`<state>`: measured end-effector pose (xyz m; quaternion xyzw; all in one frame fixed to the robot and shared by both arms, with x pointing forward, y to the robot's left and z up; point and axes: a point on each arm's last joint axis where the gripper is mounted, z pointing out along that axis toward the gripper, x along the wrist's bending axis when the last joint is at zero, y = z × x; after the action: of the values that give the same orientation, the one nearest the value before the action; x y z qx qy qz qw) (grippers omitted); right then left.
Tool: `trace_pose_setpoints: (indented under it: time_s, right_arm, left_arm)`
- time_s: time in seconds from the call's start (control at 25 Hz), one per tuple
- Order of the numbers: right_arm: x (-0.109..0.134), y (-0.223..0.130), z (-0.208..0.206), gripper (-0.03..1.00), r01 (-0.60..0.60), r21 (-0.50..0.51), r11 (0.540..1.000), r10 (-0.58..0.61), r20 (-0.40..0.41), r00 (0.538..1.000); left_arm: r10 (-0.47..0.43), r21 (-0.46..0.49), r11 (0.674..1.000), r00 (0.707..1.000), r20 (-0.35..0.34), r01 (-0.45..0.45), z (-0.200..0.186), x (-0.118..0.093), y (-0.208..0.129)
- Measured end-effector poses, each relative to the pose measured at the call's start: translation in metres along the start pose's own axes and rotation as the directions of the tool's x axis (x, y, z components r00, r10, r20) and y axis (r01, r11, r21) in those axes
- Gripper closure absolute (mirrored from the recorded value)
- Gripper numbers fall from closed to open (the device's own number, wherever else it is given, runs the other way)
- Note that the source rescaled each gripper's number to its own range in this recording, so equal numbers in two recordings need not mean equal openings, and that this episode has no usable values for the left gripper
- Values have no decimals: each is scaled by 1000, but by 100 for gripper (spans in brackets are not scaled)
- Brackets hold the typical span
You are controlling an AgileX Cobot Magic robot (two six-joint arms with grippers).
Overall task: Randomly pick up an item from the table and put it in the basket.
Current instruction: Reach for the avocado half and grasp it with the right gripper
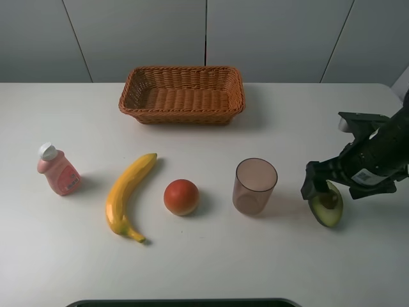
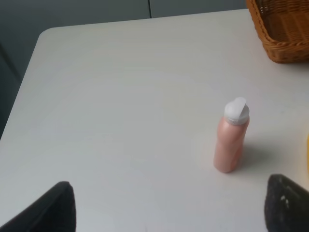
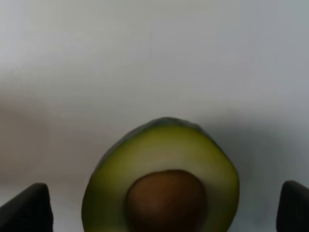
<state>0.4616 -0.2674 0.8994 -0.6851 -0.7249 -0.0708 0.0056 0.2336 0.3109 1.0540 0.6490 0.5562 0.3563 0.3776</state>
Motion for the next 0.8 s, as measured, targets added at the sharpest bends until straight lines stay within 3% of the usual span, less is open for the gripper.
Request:
trace_pose_setpoints:
  time_s: [0.24, 0.6, 0.64, 0.68, 0.76, 0.8]
  right_arm:
    - [-2, -1, 16, -3, -11, 58, 998, 11, 3, 1000]
    - [-2, -1, 18, -3, -19, 65, 998, 19, 1, 1000]
    - [-1, -1, 18, 5, -21, 65, 998, 21, -1, 1000]
    - [-1, -1, 18, 28, -28, 65, 998, 28, -4, 1000]
    - [-1, -1, 18, 96, -28, 63, 998, 28, -4, 1000]
    - [-1, -1, 18, 97, -30, 63, 998, 30, -5, 1000]
  left_arm:
    - [0, 0, 1000, 1000, 0, 0, 0, 0, 0]
    - [0, 0, 1000, 1000, 0, 0, 0, 0, 0]
    - [0, 0, 1000, 1000, 0, 0, 0, 0, 0]
    - [0, 0, 1000, 1000, 0, 0, 0, 0, 0]
    - [0, 0, 1000, 1000, 0, 0, 0, 0, 0]
    - [0, 0, 1000, 1000, 0, 0, 0, 0, 0]
